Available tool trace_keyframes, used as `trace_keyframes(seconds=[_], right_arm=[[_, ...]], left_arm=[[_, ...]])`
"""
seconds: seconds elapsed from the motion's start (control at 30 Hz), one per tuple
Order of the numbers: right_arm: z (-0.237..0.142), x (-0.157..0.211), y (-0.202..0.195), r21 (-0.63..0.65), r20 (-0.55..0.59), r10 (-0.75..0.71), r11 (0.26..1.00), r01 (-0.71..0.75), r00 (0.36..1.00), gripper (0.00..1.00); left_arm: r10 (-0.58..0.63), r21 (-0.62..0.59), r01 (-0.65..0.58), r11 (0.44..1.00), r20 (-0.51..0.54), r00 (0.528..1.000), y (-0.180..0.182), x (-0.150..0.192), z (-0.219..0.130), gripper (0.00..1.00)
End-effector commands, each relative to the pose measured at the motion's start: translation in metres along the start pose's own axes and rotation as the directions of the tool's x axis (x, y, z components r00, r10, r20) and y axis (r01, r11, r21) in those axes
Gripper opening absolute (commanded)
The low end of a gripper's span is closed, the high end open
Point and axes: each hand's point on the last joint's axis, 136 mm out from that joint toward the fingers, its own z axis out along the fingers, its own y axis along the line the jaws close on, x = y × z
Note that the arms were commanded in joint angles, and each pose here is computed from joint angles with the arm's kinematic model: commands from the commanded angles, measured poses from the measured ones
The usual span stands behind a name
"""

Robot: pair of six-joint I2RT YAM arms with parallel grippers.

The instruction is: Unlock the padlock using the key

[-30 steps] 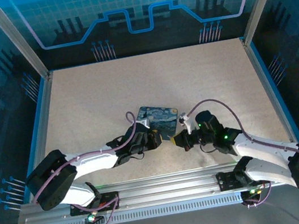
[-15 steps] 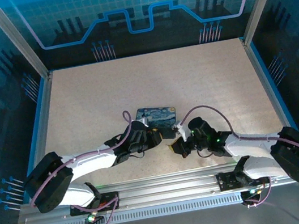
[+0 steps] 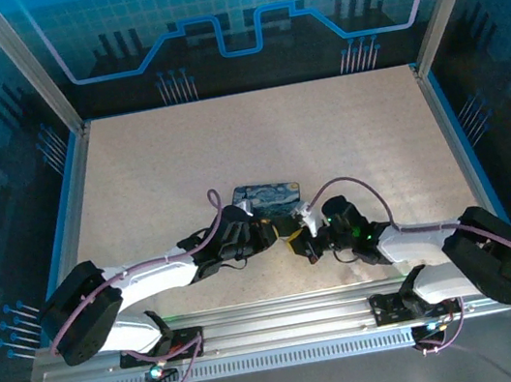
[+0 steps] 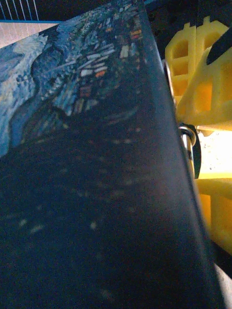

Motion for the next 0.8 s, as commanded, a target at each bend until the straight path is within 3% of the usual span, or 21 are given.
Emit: trace_keyframes(seconds=[0.0, 0.77], right_arm=[[0.0000, -0.0077, 0.0001, -0.025, 0.039, -0.040, 0.999, 0.041, 0.998, 0.05], [0.0007, -0.0111, -0.0032, -0.034, 0.060, -0.042, 0.998, 0.044, 0.997, 0.05]], left_arm=[[-0.021, 0.110, 0.016, 0.994, 0.041, 0.999, -0.0343, -0.0164, -0.0092, 0.18], [-0.047, 0.106, 0.043, 0.993, 0.035, 0.998, -0.0315, -0.0158, -0.0040, 0.18]])
